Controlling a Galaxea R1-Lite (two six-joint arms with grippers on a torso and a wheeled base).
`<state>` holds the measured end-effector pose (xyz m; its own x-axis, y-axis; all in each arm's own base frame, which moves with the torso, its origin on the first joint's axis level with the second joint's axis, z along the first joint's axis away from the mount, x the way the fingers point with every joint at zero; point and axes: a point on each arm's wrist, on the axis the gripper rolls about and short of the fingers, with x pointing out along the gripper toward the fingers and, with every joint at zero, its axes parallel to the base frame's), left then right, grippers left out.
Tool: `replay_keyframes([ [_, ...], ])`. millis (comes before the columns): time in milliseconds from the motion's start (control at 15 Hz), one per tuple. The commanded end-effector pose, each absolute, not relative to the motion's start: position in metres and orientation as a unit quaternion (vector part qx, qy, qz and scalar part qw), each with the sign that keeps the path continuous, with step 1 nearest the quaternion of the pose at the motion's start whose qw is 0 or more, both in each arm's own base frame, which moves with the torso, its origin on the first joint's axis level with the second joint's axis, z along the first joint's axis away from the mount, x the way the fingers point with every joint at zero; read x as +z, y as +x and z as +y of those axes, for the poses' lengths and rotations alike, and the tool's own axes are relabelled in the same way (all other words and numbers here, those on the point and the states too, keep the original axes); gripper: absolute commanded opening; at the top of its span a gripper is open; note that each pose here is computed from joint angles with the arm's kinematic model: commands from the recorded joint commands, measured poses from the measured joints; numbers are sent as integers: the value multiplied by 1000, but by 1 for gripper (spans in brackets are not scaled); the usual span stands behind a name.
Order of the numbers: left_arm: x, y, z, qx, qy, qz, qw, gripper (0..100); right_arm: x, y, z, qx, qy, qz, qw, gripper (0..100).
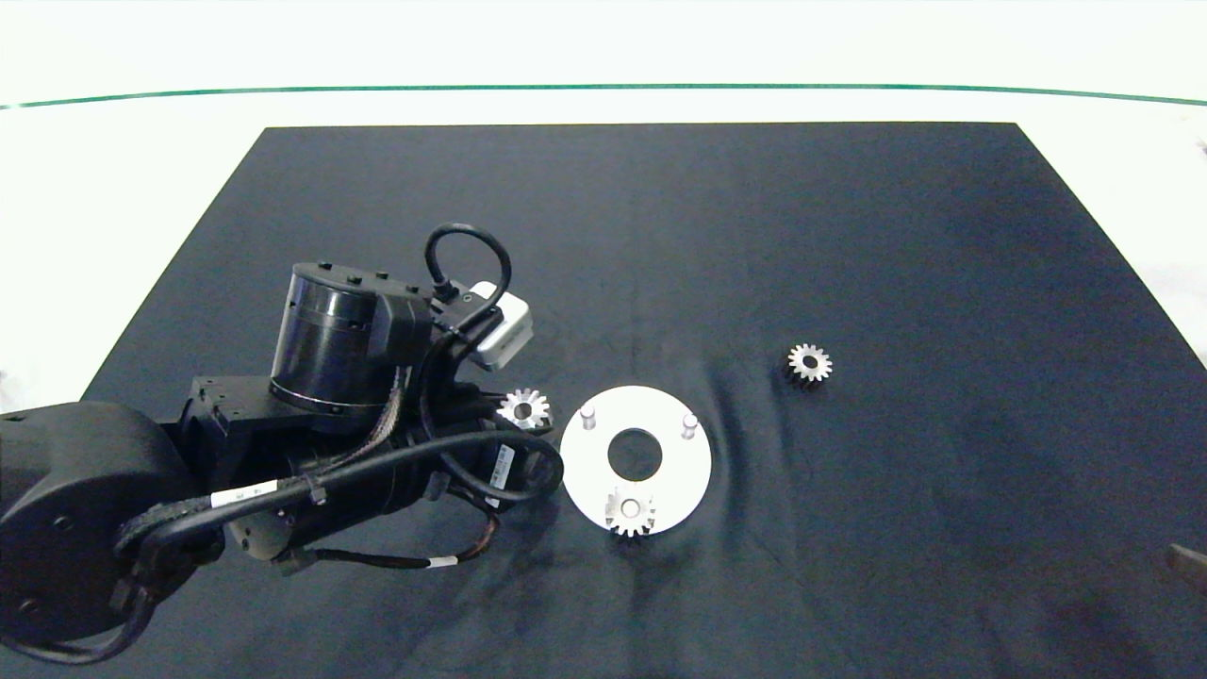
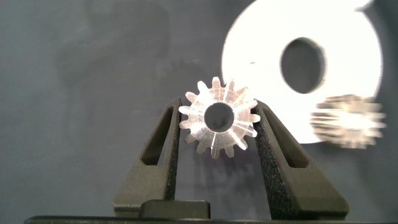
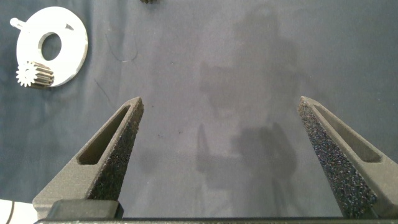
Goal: Install three planetary gears onto the carrier pins
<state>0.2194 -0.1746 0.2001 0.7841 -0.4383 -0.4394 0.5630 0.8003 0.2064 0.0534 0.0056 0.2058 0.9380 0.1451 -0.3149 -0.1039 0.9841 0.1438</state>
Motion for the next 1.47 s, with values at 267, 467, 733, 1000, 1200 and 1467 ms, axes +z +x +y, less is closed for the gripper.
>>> replay_keyframes([
  [267, 207, 212, -203, -288, 175, 165, 927, 22, 206, 53, 6, 64, 64, 165, 982, 100],
  [467, 203, 214, -213, -295, 179, 167, 924, 22, 206, 53, 6, 64, 63, 165, 982, 100],
  [733, 196, 223, -223, -289, 181, 162, 926, 22, 205, 53, 6, 64, 63, 166, 982, 100],
  [1000, 195, 228, -229, -288, 191, 149, 926, 22, 206, 53, 6, 64, 63, 165, 982, 100],
  [1200, 198, 230, -228, -286, 190, 145, 928, 22, 205, 53, 6, 64, 64, 166, 982, 100],
  [1467, 194, 236, -225, -279, 201, 146, 928, 22, 205, 53, 6, 64, 64, 165, 982, 100],
])
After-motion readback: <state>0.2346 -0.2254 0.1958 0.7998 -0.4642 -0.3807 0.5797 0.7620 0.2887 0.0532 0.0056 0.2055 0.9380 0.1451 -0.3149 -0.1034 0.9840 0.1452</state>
